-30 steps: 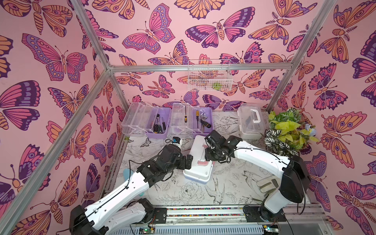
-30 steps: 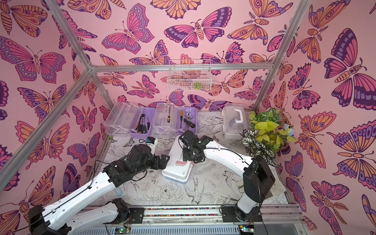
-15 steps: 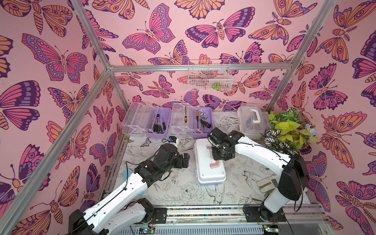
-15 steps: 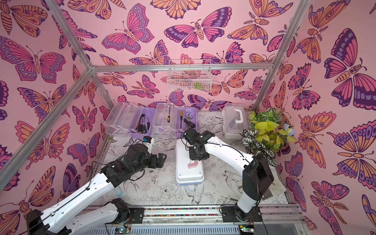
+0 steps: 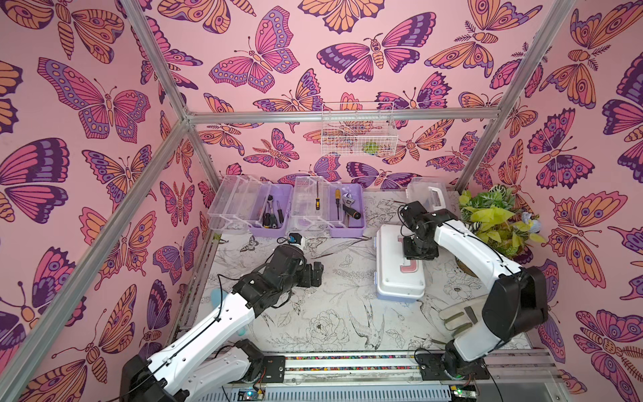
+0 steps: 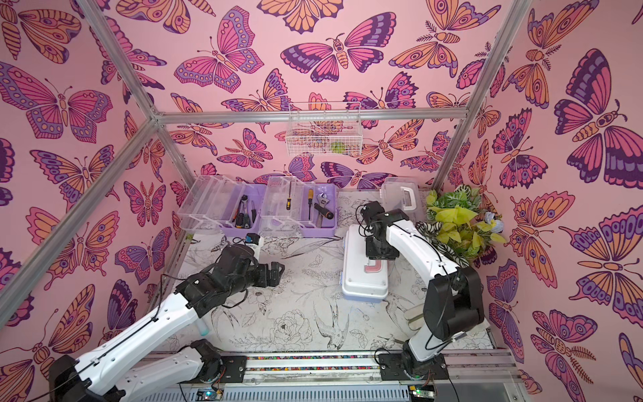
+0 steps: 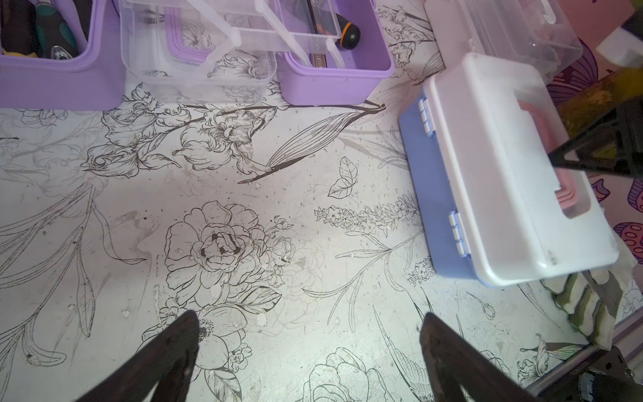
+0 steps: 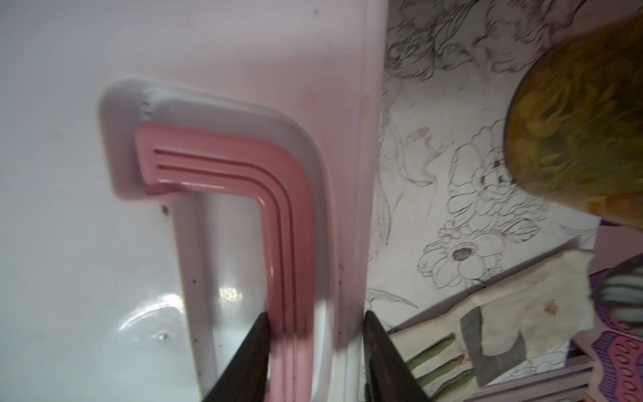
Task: Close toolboxes
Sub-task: Move the toolbox to the center of the board.
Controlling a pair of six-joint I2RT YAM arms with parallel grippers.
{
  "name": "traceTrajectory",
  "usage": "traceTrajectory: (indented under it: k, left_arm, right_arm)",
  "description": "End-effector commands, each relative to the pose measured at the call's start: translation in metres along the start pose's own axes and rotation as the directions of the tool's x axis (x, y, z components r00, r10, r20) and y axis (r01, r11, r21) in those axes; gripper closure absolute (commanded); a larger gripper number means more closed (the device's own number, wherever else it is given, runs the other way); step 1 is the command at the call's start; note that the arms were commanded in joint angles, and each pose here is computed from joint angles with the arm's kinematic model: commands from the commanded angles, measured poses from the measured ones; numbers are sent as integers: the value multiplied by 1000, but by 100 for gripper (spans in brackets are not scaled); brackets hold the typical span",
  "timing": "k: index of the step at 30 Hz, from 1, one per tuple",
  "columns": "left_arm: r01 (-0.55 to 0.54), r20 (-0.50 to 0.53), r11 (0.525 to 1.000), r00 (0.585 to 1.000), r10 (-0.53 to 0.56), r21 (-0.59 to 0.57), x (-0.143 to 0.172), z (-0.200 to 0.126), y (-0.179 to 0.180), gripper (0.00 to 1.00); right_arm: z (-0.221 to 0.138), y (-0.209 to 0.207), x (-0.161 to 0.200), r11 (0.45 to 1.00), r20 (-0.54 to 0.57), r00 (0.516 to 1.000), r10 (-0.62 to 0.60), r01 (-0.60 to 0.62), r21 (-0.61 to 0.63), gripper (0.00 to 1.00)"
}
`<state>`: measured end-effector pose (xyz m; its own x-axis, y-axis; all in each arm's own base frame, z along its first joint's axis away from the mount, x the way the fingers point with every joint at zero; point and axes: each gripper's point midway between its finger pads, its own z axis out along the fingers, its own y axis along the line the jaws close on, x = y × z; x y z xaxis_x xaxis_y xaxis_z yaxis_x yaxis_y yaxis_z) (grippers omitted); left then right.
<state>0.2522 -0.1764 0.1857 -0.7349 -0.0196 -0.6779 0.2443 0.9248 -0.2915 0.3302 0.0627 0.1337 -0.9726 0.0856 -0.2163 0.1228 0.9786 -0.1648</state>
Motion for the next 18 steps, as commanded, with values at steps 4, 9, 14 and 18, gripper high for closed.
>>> traceTrajectory:
  k: [4, 9, 14, 18]
  left_arm:
    - [5, 3, 1000, 1000, -5, 26, 0, -5, -2, 1]
    - [16, 14, 1000, 1000, -16, 15, 0, -14, 2, 1]
    - [20, 22, 1000, 1000, -21, 16, -1, -19, 3, 1]
    - [26, 21, 1000, 999, -26, 9, -2, -20, 4, 1]
  right_arm:
    - [24, 7, -67, 988, 52, 989, -138, 135, 71, 58]
    - [32, 24, -111, 991, 86, 988, -129, 126, 38, 59]
    - [37, 23, -157, 998, 128, 989, -68, 66, 23, 62]
    - [35, 30, -171, 996, 123, 989, -84, 84, 6, 62]
